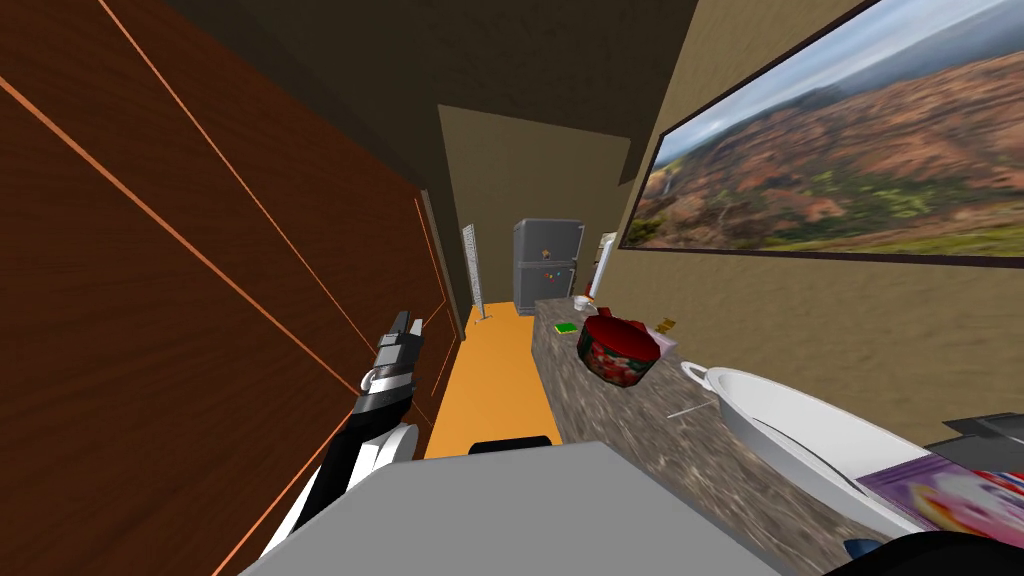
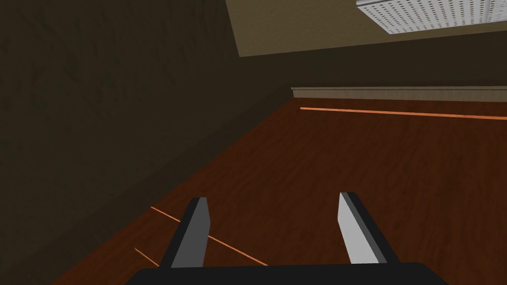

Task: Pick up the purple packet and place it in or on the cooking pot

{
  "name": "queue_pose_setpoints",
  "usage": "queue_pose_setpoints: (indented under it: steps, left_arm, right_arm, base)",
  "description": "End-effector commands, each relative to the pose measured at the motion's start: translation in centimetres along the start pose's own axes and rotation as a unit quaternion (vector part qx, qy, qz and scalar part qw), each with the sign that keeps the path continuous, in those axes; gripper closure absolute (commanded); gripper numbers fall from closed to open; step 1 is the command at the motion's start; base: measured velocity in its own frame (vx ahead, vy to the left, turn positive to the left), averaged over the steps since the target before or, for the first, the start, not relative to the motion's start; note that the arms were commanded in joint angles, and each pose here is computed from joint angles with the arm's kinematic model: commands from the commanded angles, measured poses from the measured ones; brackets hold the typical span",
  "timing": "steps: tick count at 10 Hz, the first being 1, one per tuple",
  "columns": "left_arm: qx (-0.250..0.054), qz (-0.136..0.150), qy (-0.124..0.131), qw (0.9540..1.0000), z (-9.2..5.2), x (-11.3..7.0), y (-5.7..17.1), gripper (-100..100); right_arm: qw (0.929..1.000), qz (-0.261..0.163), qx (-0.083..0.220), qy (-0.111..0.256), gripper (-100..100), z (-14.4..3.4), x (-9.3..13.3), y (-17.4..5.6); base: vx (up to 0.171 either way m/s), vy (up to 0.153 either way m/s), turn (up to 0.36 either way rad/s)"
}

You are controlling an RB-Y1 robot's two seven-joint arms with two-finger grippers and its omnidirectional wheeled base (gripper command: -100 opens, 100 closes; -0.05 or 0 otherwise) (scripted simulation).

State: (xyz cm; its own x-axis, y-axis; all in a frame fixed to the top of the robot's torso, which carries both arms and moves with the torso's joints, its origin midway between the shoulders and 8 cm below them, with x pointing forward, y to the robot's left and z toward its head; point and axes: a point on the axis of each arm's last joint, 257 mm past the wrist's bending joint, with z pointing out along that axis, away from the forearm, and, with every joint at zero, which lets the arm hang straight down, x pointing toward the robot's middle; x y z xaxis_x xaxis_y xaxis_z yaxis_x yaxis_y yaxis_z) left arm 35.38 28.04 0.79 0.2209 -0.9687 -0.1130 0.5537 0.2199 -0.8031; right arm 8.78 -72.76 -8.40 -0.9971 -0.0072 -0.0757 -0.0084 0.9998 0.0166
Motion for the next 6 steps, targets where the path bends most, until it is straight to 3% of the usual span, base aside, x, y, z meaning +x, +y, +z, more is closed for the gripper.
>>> queue_pose_setpoints:
  steps: [1, 6]
  left_arm:
    - [0.0, 0.0, 0.0, 1.0, 0.0, 0.0, 0.0, 0]
    - [0.0, 0.0, 0.0, 1.0, 0.0, 0.0, 0.0, 0]
  right_arm:
    - [1.0, 0.006, 0.005, -0.002, 100, -1.0, 0.2, -0.3]
    - [0.9997, 0.015, 0.017, -0.01, 100, -3.6, 0.5, -0.8]
  base:
    - [-0.015, -0.026, 0.067]
    - [-0.02, -0.043, 0.078]
